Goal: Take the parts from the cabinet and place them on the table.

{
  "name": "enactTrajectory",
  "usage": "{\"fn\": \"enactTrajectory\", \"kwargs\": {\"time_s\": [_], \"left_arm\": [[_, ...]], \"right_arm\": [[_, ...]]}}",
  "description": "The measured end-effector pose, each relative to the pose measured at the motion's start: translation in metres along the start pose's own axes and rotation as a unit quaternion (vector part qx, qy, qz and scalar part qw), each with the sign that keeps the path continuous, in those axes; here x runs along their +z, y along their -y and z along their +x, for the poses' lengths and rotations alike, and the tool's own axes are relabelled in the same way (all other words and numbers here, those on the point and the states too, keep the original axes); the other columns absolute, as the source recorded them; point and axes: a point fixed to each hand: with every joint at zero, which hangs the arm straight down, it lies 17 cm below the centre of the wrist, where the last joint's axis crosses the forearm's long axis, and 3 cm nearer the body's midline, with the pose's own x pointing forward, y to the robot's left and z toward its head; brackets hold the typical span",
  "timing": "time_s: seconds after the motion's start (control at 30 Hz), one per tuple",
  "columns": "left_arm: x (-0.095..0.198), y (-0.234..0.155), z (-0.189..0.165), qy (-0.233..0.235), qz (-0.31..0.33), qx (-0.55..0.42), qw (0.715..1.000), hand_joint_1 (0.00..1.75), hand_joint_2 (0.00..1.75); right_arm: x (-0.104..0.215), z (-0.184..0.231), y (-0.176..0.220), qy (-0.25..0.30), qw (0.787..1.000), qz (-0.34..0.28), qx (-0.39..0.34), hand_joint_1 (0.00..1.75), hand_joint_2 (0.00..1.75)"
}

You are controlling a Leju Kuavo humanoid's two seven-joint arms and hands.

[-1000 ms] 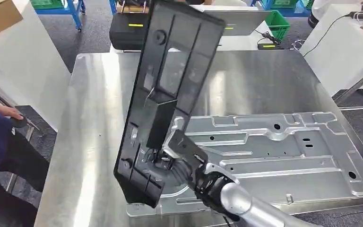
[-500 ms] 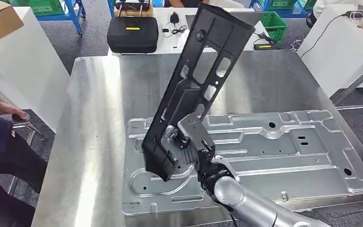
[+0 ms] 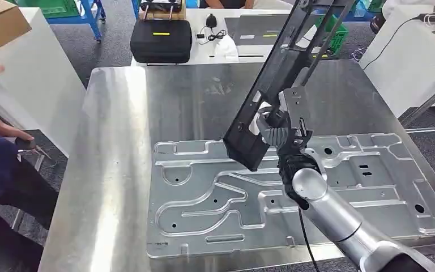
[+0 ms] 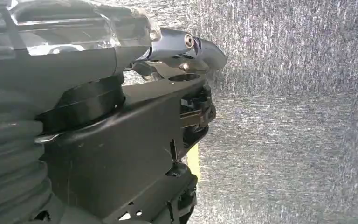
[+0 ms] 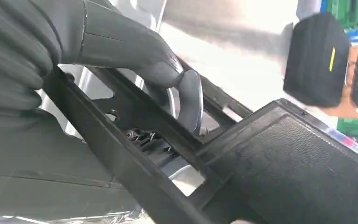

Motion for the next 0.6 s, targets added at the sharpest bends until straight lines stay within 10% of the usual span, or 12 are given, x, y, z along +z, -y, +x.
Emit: {"fn": "enactTrajectory", "kwargs": {"time_s": [0.07,0.1,0.2,0.23,0.27,0.3,0.6], "left_arm": [[0.000,0.000,0.000,0.000,0.000,0.000,1.000,0.00,1.75],[0.000,0.000,0.000,0.000,0.000,0.000,1.000,0.00,0.00],[0.000,0.002,-0.001,-0.006,-0.006,-0.003,1.000,0.00,0.00],[-0.001,0.002,-0.003,-0.015,-0.006,-0.004,1.000,0.00,1.75],[-0.002,0.002,-0.004,-0.022,-0.005,-0.005,1.000,0.00,1.75],[-0.002,0.001,-0.005,-0.030,-0.003,-0.006,1.000,0.00,0.00],[-0.002,0.000,-0.019,-0.085,-0.001,-0.001,0.996,0.00,0.00]], "right_arm": [[-0.002,0.002,0.005,0.002,1.000,-0.006,0.000,1.75,1.75],[-0.003,0.002,0.007,0.003,1.000,-0.008,0.000,0.00,0.00],[-0.005,0.005,0.012,0.007,1.000,-0.017,0.005,0.00,0.00],[-0.008,0.008,0.014,0.008,1.000,-0.021,0.006,0.00,0.00],[-0.011,0.013,0.017,0.009,1.000,-0.025,0.006,0.00,0.00],[-0.014,0.019,0.020,0.011,0.999,-0.030,0.005,0.00,0.00],[-0.029,0.051,0.003,0.011,1.000,-0.007,-0.026,0.00,0.00]]}}
